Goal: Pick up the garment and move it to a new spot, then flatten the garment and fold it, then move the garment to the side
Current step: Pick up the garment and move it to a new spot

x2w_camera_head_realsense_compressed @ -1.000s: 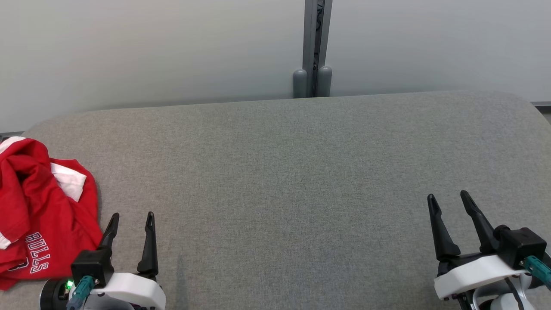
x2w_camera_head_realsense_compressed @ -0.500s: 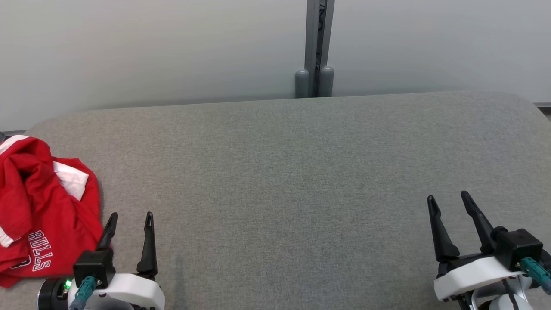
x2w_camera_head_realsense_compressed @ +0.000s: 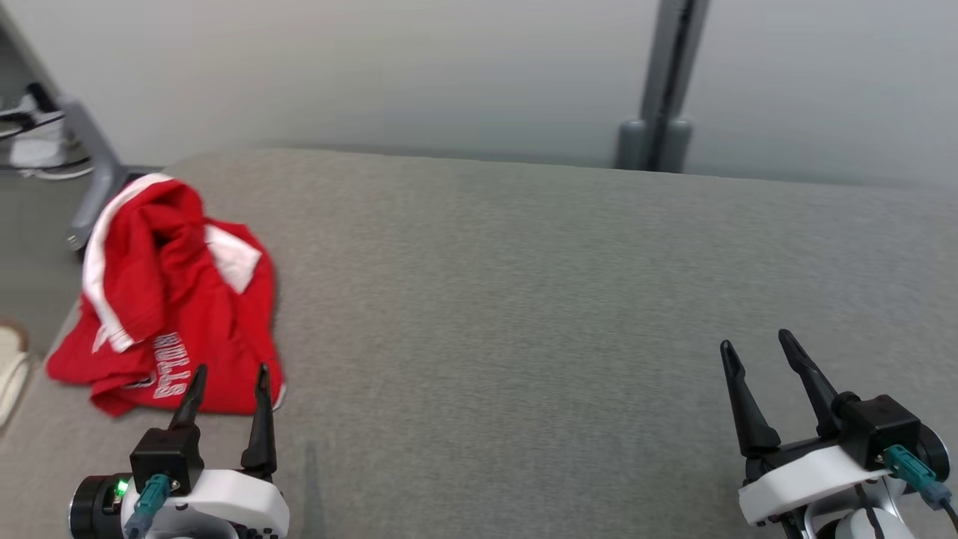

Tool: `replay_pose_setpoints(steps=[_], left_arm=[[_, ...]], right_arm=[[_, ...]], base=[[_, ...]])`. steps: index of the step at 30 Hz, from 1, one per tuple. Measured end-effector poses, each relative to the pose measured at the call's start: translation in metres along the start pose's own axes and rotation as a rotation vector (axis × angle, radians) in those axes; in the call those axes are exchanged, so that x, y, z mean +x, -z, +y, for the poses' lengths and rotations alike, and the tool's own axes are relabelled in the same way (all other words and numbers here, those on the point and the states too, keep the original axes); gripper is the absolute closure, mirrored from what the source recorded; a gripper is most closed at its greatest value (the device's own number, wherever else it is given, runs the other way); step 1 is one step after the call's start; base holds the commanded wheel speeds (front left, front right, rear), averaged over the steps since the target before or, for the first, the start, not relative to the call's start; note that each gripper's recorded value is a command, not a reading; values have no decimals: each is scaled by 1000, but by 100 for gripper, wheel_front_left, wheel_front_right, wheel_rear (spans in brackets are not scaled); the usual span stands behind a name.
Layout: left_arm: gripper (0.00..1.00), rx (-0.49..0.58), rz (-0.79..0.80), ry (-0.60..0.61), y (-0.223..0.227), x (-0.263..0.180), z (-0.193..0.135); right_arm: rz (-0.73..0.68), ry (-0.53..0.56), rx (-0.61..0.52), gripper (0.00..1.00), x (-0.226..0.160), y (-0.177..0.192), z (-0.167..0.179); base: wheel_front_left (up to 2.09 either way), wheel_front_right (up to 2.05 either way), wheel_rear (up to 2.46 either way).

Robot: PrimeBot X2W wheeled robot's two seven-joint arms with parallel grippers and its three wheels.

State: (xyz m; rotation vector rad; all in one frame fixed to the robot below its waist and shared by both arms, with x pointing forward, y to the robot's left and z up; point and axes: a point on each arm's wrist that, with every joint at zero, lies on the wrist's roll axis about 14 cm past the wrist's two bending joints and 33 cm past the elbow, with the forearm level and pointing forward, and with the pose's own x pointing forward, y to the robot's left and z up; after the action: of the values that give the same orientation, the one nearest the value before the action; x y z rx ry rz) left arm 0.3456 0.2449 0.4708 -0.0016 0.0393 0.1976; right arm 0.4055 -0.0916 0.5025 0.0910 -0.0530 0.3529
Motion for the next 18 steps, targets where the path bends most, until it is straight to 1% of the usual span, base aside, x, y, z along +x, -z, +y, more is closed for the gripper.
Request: replay_pose_setpoints(steps=[10,14,18], left_arm=[[0,-2,35,-224,11,-45,70],[0,-9,44,-298,13,-64,91],[0,-8,51,-348,15,-79,104]], right_arm=[[29,-224,26,0,38,14,73],[40,-295,33,0,47,20,97],[48,-348,41,0,53,23,116]], base=[[0,0,0],[0,0,0],[0,0,0]])
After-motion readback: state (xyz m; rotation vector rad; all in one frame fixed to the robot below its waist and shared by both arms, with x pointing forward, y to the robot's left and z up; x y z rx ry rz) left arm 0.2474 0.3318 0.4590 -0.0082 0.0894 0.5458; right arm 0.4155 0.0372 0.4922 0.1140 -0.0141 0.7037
